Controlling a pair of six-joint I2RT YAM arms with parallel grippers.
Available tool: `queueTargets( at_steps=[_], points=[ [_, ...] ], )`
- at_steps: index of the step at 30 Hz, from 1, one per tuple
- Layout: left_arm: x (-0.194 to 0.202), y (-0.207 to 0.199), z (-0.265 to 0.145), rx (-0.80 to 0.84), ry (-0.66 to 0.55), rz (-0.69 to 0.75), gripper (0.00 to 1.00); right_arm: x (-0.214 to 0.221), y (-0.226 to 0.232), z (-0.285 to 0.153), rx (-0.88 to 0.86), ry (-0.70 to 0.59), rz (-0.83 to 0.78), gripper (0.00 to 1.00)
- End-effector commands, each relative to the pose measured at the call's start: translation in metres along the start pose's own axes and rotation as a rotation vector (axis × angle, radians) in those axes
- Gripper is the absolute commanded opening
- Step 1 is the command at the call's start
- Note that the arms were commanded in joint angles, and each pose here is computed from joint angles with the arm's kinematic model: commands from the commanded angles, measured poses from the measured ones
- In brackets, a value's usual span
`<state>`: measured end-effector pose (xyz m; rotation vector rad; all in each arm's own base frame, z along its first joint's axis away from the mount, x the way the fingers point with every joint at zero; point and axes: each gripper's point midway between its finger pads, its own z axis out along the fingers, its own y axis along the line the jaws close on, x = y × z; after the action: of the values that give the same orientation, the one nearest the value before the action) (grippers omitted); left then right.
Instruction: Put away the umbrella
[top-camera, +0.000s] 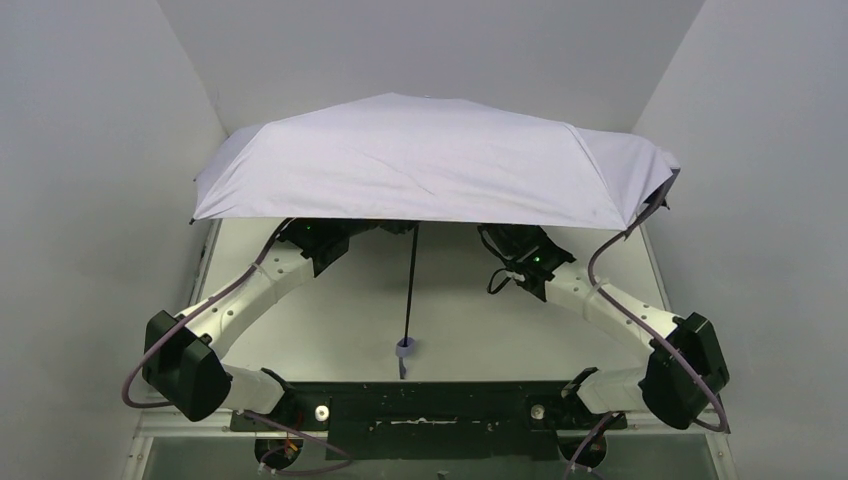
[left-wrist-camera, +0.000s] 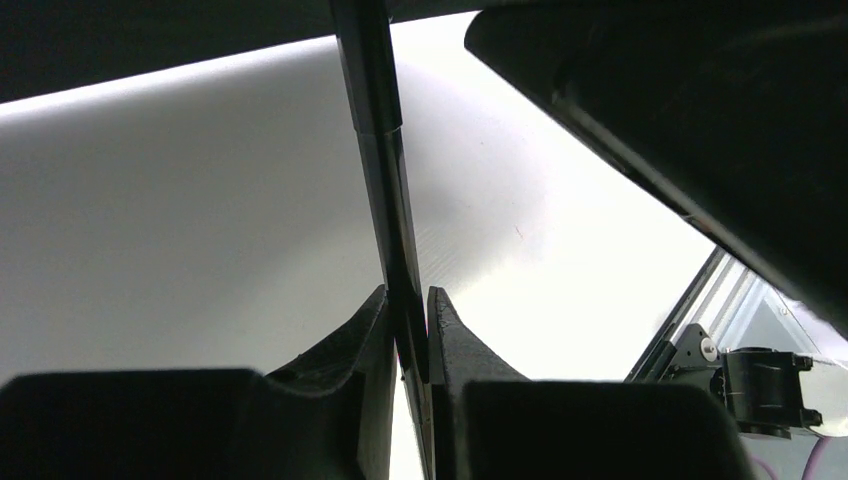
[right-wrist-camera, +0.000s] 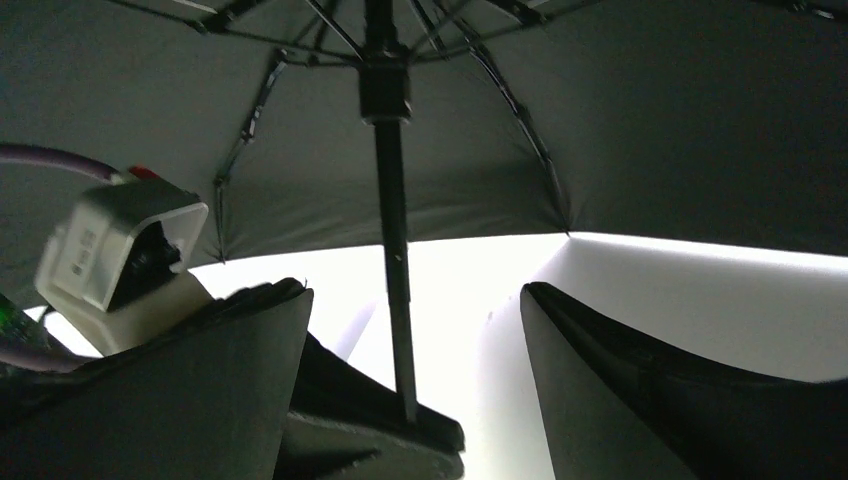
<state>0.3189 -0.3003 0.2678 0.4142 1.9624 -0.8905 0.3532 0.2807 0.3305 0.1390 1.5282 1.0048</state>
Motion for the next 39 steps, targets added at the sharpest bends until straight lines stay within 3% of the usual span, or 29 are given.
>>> queueTargets(
  at_steps=[1, 17, 27, 39],
  points=[
    [-0.028, -0.015, -0.012, 0.054, -0.091, 0.109, 0.00, -0.049, 0.035, 0.013, -0.083, -0.130, 0.017, 0.77],
    [-0.029, -0.011, -0.014, 0.069, -0.090, 0.117, 0.00, -0.054, 0.037, 0.063, -0.051, -0.071, 0.050, 0.73],
    [-0.023, -0.025, -0.018, 0.166, -0.077, 0.190, 0.00, -0.042, 0.038, 0.082, -0.153, 0.078, 0.064, 0.67],
    [-0.017, -0.035, -0.017, 0.237, -0.055, 0.209, 0.00, -0.043, 0.039, 0.086, -0.296, 0.113, 0.027, 0.67]
  ],
)
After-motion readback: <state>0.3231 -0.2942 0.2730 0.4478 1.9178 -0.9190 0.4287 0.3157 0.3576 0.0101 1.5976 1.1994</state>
